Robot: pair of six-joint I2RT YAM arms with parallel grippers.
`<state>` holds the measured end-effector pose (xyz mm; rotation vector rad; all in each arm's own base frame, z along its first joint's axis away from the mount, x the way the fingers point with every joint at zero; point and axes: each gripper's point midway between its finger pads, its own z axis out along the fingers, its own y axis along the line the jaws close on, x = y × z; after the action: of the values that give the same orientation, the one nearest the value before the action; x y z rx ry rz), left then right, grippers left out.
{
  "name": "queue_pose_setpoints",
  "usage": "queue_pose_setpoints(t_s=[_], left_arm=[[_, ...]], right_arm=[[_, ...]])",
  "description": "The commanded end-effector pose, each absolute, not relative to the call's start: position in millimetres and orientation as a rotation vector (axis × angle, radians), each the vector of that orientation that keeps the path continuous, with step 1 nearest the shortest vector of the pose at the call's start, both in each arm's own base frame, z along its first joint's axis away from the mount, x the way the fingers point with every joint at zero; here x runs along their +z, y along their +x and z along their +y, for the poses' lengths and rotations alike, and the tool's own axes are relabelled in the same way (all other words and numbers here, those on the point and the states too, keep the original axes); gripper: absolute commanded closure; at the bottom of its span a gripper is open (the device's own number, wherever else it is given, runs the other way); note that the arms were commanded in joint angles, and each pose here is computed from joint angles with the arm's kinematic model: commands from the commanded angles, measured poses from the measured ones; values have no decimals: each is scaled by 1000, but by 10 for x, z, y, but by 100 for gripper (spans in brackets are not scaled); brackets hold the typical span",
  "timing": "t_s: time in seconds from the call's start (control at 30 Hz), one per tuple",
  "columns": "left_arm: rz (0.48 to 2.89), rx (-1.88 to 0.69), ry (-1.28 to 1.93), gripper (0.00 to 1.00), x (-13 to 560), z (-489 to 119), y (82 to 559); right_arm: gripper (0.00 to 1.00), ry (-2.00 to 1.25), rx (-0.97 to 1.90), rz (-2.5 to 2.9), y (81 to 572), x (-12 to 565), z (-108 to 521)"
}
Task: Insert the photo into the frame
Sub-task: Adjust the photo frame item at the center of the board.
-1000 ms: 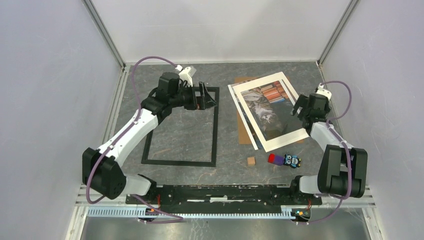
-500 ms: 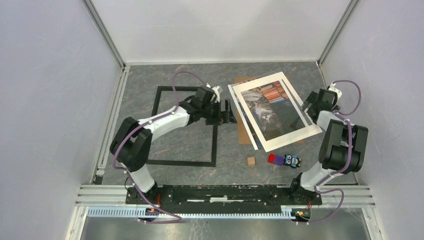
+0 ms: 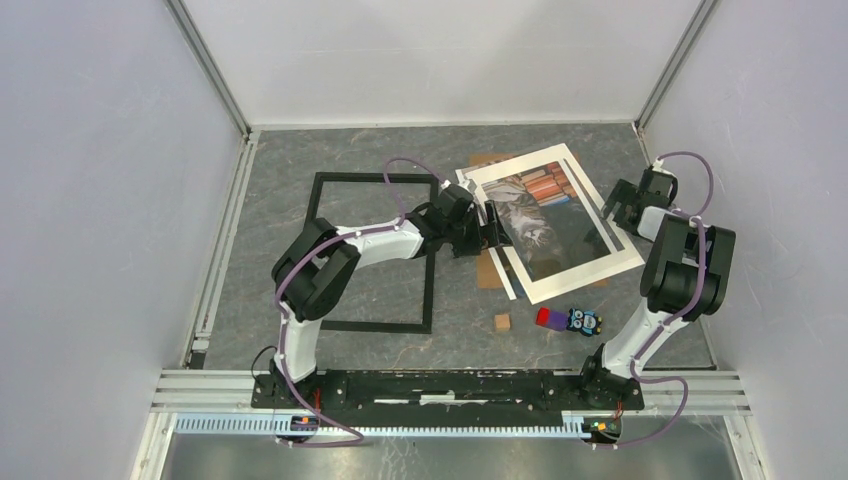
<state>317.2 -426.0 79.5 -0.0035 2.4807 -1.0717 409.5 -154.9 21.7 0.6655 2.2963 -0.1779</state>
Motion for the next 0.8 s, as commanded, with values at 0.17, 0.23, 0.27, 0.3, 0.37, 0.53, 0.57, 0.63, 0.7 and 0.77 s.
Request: queue_pose_setpoints(t_s=[0.17, 0.23, 0.27, 0.3, 0.37, 0.53, 0.57, 0.63, 0.7, 0.77], left_arm=[[2403, -1099, -58, 0, 895, -4455, 3422], [2425, -1070, -66, 0, 821, -4431, 3474], [2430, -1065, -74, 0, 787, -4421, 3494], [2432, -1056, -88, 0, 749, -4388, 3525], [2425, -1039, -112, 0, 704, -4328, 3590], [2395, -1084, -149, 0, 684, -4292, 3693], [2394, -1088, -151, 0, 678, -4295, 3708], [2390, -1092, -158, 0, 658, -4282, 3742], [2380, -1091, -175, 0, 650, -4246, 3806], [2375, -1094, -196, 0, 636, -4205, 3876]], right_arm=[[3, 628, 4, 2319, 3932, 116, -1234], [3, 632, 35, 2314, 3856, 100, -1160], [3, 630, 40, 2317, 3816, 87, -1140], [4, 628, 40, 2321, 3775, 80, -1123], [3, 629, 25, 2328, 3696, 58, -1120], [3, 638, 50, 2318, 3621, 66, -1060], [4, 638, 69, 2315, 3612, 63, -1028], [4, 646, 105, 2308, 3583, 60, -964], [4, 651, 142, 2294, 3546, 61, -900], [4, 655, 150, 2279, 3524, 93, -880]])
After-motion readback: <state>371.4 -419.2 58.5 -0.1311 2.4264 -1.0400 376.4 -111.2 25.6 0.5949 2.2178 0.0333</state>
